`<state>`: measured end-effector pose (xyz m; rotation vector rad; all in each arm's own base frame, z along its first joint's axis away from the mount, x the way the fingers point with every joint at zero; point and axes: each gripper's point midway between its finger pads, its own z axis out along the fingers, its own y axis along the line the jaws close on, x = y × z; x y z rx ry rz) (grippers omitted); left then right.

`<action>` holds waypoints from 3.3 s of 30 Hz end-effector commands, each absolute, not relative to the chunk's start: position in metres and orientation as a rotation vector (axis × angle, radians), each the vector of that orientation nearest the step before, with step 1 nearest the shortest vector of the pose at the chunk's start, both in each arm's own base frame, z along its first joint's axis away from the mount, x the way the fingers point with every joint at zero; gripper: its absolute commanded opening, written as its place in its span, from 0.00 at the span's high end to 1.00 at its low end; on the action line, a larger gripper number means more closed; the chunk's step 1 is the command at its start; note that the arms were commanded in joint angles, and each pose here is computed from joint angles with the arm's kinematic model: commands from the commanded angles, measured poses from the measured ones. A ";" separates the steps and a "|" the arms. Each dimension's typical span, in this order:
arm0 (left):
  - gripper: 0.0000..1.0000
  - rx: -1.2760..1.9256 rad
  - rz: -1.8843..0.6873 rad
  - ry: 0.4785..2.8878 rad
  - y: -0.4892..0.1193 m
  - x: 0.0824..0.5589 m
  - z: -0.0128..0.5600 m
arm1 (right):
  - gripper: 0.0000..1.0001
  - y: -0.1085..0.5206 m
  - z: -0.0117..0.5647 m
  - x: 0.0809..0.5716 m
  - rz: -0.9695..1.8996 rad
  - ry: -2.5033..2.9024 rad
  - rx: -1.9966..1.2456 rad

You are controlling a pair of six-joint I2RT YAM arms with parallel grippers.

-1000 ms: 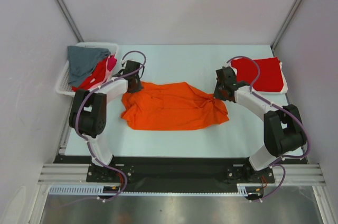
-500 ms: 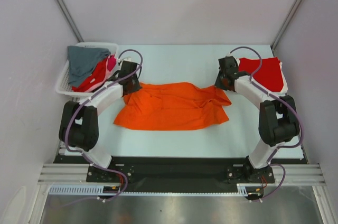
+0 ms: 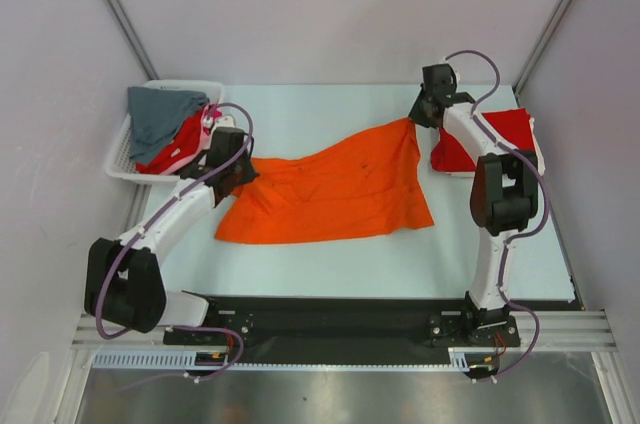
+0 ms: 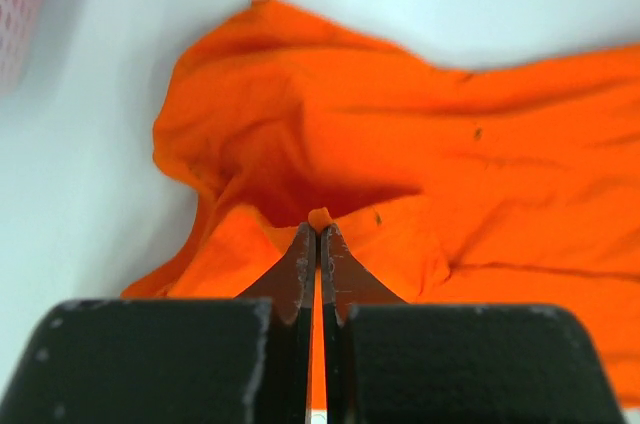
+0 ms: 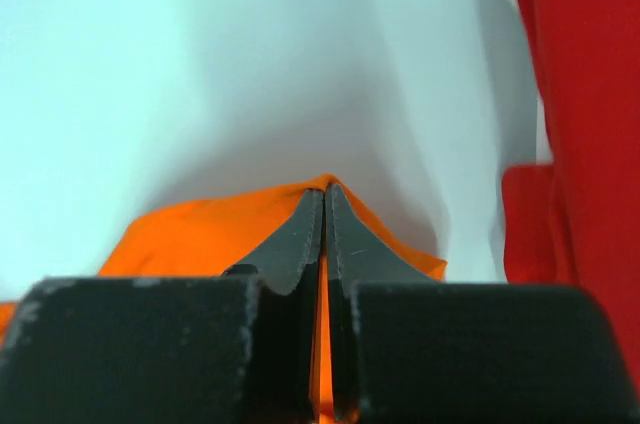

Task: Fold and stack the t-shirts
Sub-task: Flatten the tshirt out

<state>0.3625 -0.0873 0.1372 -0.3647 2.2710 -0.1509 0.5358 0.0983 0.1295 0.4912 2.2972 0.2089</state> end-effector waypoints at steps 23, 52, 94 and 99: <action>1.00 -0.378 -0.590 1.994 -0.099 0.251 0.172 | 0.62 0.094 0.085 0.415 0.345 2.376 0.449; 1.00 -0.339 -0.582 1.995 -0.097 0.244 0.177 | 0.62 0.057 0.044 0.403 -0.142 2.449 0.468; 1.00 -0.349 -0.534 1.952 -0.093 0.264 0.207 | 1.00 0.056 0.138 0.387 0.040 2.199 0.520; 1.00 -0.344 -0.552 1.908 -0.094 0.266 0.231 | 1.00 0.056 0.168 0.362 0.126 2.136 0.509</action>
